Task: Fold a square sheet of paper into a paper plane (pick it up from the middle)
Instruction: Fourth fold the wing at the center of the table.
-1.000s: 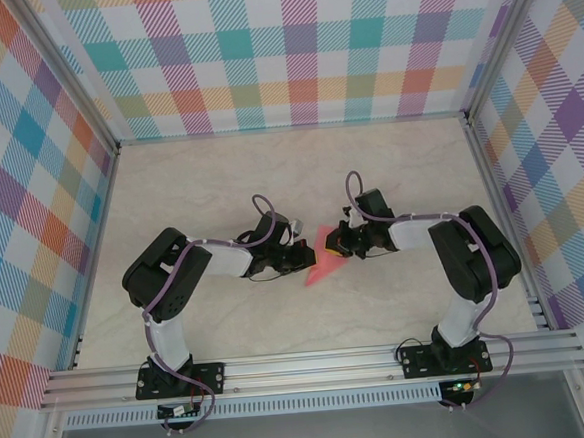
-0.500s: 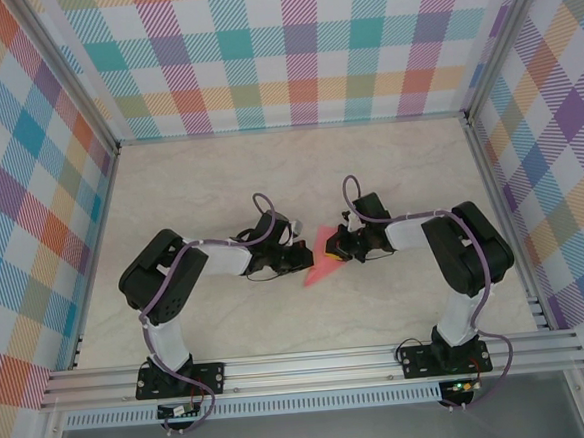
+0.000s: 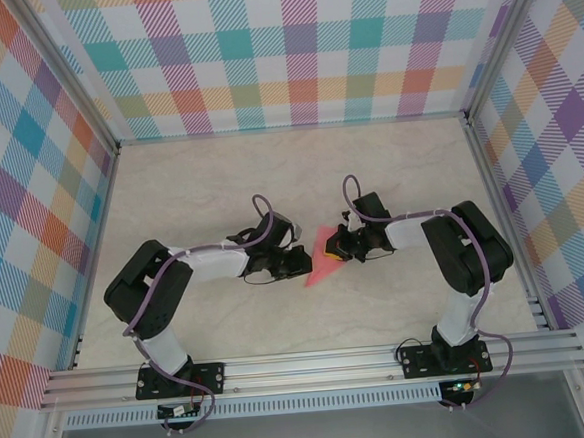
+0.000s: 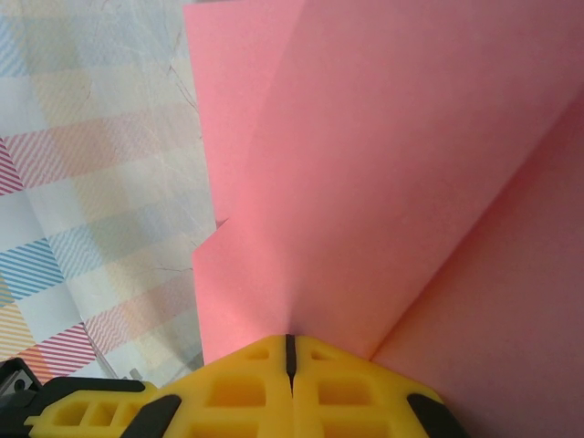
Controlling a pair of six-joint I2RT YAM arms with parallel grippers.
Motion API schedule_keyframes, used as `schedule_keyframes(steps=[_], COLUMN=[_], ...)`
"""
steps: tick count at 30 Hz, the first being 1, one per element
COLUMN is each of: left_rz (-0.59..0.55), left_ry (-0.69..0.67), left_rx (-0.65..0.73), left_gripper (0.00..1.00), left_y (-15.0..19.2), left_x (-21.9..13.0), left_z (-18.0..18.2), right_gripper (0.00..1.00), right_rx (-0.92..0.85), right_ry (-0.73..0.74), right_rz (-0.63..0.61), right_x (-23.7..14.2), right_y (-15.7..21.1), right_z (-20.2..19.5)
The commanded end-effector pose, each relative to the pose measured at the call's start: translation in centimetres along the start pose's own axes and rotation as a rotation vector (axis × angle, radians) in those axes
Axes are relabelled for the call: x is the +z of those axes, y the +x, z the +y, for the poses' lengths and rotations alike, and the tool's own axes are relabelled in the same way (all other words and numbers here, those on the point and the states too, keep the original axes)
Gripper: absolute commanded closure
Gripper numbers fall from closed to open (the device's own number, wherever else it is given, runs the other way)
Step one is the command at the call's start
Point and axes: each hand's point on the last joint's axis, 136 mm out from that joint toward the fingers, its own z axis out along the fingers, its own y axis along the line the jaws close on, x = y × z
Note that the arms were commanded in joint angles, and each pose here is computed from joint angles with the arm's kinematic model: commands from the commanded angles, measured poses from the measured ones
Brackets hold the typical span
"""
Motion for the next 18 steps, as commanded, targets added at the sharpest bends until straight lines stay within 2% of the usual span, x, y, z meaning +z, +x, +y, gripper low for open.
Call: schedule_keyframes(steps=[1,6,11,18], left_rz=[-0.079,-0.111,-0.047,0.023], left_ry=[-0.042,-0.005,0.062,0.038], left_rx=[-0.002,0.009,0.026,-0.005], left_gripper=[0.88,0.88,0.87,0.87], left_y=[-1.2,-1.3,-0.1,0.8], left_x=[-1.6,-2.4,-1.2,1.1], left_z=[-0.8,-2.2,-4.3,-3.6], right_gripper=[0.96,0.96,0.96,0.96], right_rx=[0.095,0.099,0.108,0.118], right_ry=[0.212,0.217,0.225,0.233], right_rz=[0.027,0.026,0.031,0.037], right_x=[1.0,1.0,1.1,1.3], right_y=[1.7,1.7,1.7,1.8], right_z=[-6.1,-6.2,-6.5,-6.8])
